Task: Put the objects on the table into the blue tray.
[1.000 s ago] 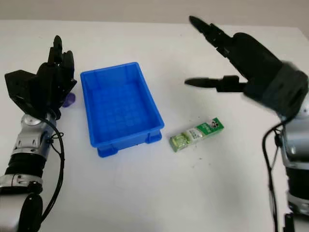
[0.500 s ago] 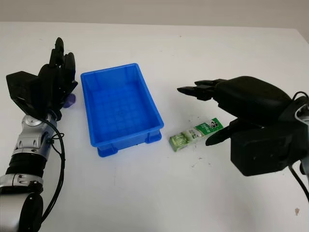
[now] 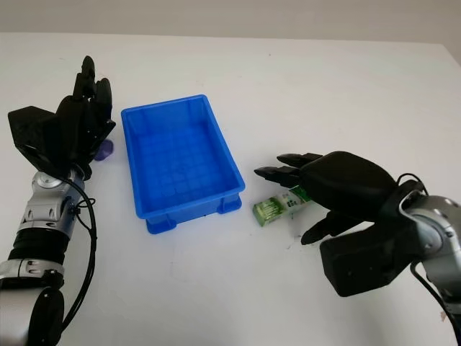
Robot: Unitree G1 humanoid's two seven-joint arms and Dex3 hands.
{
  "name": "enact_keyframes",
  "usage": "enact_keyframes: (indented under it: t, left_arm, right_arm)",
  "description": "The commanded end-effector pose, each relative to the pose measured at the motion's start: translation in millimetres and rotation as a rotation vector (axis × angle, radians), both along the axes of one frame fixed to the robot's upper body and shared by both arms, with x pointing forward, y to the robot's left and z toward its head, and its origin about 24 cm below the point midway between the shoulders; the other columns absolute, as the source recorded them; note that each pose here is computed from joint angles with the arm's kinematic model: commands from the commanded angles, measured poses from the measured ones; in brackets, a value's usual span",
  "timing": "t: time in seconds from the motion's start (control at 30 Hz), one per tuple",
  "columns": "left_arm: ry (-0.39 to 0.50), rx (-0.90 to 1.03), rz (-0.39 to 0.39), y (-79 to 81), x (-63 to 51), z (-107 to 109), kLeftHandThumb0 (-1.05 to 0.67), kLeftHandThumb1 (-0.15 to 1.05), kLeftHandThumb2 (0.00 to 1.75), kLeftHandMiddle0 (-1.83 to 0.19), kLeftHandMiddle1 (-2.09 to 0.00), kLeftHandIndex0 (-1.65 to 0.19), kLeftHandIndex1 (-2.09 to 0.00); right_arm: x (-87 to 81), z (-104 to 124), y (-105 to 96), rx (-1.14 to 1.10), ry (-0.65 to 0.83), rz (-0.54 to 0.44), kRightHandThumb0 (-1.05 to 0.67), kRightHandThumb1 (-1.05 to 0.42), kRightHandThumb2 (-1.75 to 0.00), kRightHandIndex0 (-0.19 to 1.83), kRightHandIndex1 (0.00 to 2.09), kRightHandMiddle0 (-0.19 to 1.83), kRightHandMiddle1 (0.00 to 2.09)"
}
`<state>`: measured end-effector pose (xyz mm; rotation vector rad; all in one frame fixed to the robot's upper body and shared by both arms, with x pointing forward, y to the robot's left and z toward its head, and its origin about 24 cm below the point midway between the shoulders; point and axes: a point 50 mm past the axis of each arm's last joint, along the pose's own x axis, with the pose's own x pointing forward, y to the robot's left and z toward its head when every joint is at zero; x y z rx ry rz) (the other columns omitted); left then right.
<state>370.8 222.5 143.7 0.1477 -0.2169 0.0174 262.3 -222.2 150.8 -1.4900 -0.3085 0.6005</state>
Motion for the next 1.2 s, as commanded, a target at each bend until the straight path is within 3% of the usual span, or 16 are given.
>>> enact_keyframes:
  t: [0.0, 0.17, 0.2, 0.23, 0.27, 0.33, 0.53, 0.7, 0.87, 1.17]
  left_arm:
    - [-0.01, 0.013, -0.004, -0.8, 1.3, 4.6, -0.78, 1.05, 0.64, 0.19, 0.0, 0.19, 0.0]
    - [-0.006, 0.012, -0.005, -1.0, 1.1, 3.8, -0.79, 1.05, 0.63, 0.19, 0.0, 0.19, 0.0]
    - [-0.006, 0.012, -0.004, -1.1, 1.0, 3.8, -0.78, 1.05, 0.63, 0.19, 0.0, 0.19, 0.0]
    - [-0.007, 0.012, -0.004, -1.2, 0.9, 3.7, -0.78, 1.05, 0.63, 0.19, 0.0, 0.19, 0.0]
    - [-0.007, 0.013, -0.004, -1.3, 1.0, 3.7, -0.78, 1.05, 0.63, 0.19, 0.0, 0.19, 0.0]
    - [-0.008, 0.014, -0.005, -1.3, 1.0, 3.4, -0.78, 1.05, 0.64, 0.19, 0.0, 0.19, 0.0]
    - [-0.007, 0.019, -0.005, -1.4, 1.6, 2.4, -0.78, 1.05, 0.64, 0.19, 0.0, 0.19, 0.0]
    - [-0.008, 0.022, -0.004, -2.3, 2.2, 2.9, -0.78, 1.05, 0.65, 0.19, 0.0, 0.19, 0.0]
    - [-0.008, 0.018, -0.004, -2.8, 2.8, 3.3, -0.78, 1.05, 0.64, 0.19, 0.0, 0.19, 0.0]
    - [-0.01, 0.012, -0.012, -6.8, 4.2, 3.1, -0.78, 1.05, 0.65, 0.19, 0.0, 0.19, 0.0]
  right_arm:
    - [0.4, -15.0, 0.5, 0.028, 0.018, 0.009, -0.32, -0.74, -0.06, 0.42, 0.14, 0.45, 0.12]
    - [5.2, -25.0, 1.0, 0.003, -0.091, 0.054, -0.28, -0.8, -0.07, 0.69, 0.29, 0.69, 0.23]
    - [6.0, -27.0, 0.9, -0.003, -0.117, 0.064, -0.31, -0.83, -0.06, 0.69, 0.76, 0.61, 0.74]
    - [6.9, -28.8, 0.8, -0.003, -0.142, 0.073, -0.33, -0.84, -0.06, 0.51, 1.35, 0.45, 1.27]
    - [8.0, -30.4, 0.5, -0.01, -0.164, 0.08, -0.35, -0.85, -0.06, 0.43, 1.66, 0.38, 1.53]
    - [10.3, -32.4, -0.1, -0.021, -0.202, 0.091, -0.41, -0.91, -0.06, 0.4, 2.0, 0.33, 1.86]
    - [19.5, -26.0, 2.1, -0.033, -0.307, 0.109, -0.45, -0.97, -0.06, 0.66, 2.09, 0.43, 2.03]
    - [31.5, -13.4, -0.2, 0.038, -0.346, 0.083, -0.39, -0.99, -0.06, 0.73, 2.09, 0.44, 2.06]
    - [48.3, 8.7, -3.4, 0.102, -0.431, 0.03, -0.35, -1.0, -0.06, 0.76, 2.09, 0.46, 2.09]
    - [87.9, 62.6, -1.1, 0.291, -0.605, -0.055, -0.37, -0.97, -0.06, 0.95, 2.09, 0.74, 2.09]
